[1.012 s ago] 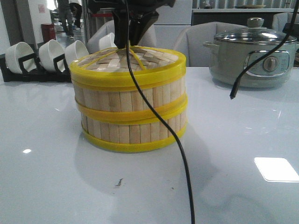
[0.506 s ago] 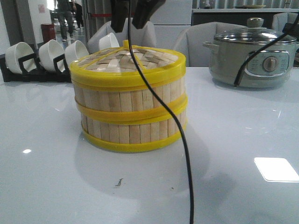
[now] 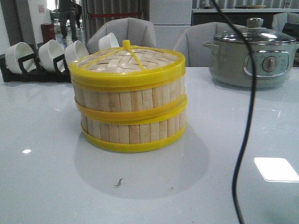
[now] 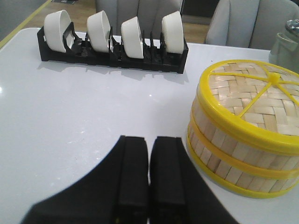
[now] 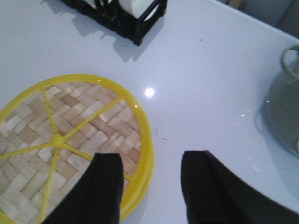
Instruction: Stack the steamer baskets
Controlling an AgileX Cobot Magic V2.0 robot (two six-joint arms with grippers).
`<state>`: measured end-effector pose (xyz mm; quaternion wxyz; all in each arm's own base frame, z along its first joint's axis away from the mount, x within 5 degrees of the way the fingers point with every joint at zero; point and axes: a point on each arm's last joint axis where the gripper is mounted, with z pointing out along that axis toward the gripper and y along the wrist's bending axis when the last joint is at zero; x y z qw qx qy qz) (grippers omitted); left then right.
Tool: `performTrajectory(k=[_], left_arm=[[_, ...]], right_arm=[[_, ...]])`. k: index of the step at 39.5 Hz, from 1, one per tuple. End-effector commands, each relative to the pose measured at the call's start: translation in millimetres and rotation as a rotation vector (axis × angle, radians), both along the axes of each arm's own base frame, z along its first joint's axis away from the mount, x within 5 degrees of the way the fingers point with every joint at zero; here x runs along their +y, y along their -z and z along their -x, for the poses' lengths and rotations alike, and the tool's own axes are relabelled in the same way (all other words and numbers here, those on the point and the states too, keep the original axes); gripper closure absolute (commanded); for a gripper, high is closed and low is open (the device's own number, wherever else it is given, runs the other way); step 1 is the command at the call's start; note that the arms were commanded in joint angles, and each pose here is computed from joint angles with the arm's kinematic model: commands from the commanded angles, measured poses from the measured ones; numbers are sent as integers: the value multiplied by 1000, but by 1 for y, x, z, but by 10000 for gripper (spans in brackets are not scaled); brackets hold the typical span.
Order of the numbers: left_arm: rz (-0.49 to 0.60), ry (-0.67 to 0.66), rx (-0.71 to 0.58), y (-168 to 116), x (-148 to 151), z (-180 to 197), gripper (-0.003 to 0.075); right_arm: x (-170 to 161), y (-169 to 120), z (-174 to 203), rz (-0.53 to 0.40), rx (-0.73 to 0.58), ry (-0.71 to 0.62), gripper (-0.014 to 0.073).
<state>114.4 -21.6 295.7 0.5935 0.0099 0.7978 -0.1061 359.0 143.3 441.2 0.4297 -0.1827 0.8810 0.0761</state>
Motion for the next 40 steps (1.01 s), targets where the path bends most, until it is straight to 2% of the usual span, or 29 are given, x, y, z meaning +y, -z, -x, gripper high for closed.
performTrajectory(k=[1, 12, 21, 30, 40], left_arm=[[35, -6, -111, -18, 0, -2, 634], [35, -6, -111, -18, 0, -2, 634], [35, -6, -111, -18, 0, -2, 634], [35, -6, -111, -18, 0, -2, 634], [35, -6, -111, -18, 0, -2, 634]], right_arm=[[-36, -39, 33, -49, -205, 58, 190], [-93, -22, 100, -92, -400, 180, 190], [-116, 3, 161, -124, -568, 228, 190], [-134, 53, 211, -102, -565, 299, 190], [-143, 101, 249, -81, -549, 359, 190]])
